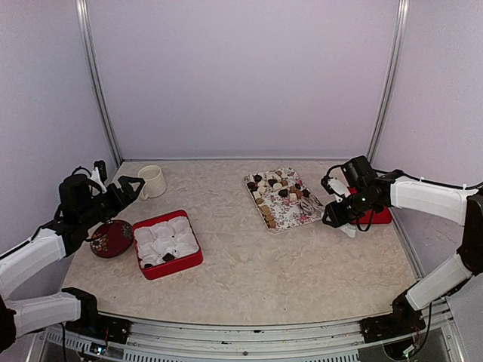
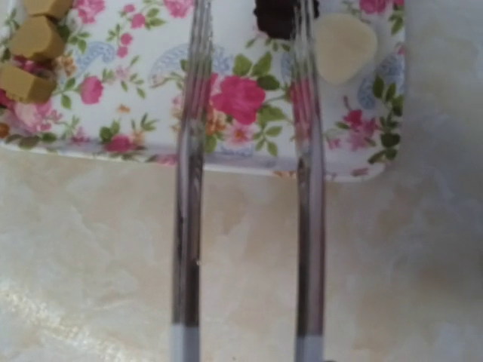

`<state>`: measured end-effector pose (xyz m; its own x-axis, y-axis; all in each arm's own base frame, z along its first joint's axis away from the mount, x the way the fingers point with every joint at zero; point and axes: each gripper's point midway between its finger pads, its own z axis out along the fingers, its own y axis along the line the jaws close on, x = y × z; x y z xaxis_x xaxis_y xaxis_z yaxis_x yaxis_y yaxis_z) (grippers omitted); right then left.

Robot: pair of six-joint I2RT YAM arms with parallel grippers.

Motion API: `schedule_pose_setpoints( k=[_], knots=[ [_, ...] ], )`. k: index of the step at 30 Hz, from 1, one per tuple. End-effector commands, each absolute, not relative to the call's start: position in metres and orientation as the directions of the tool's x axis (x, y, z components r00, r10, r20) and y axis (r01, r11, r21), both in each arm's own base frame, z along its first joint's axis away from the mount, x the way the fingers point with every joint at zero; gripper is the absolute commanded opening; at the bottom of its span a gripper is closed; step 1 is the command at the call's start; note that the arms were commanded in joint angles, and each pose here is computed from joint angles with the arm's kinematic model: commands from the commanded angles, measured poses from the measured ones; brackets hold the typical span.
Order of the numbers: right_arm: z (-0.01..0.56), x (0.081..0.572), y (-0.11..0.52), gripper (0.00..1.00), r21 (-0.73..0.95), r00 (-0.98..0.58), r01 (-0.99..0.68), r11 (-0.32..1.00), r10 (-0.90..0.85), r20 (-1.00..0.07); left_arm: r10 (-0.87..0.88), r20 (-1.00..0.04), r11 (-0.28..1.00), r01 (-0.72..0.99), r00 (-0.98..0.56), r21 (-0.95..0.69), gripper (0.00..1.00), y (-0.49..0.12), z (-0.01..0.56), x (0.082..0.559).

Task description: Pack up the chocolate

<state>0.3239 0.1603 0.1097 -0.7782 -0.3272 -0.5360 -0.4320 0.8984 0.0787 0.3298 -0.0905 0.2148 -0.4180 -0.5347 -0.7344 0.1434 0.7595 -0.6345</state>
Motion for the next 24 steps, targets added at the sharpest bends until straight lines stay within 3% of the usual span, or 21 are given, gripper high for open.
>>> schedule_pose_setpoints(
  k=[1,24],
  knots=[
    [0.107,0.321,0.155,0.38,0.086,-0.789,-0.403,0.911,-0.298,-0.538,-0.539,-0.742,0.754,0.163,-0.399,-0.636,0.99,-0.090,0.221,0.332],
    [0.070,0.344,0.162,0.37,0.111,-0.804,-0.415,0.903,-0.307,-0.509,-0.537,-0.748,0.760,0.162,-0.389,-0.630,0.99,-0.089,0.224,0.333]
  ],
)
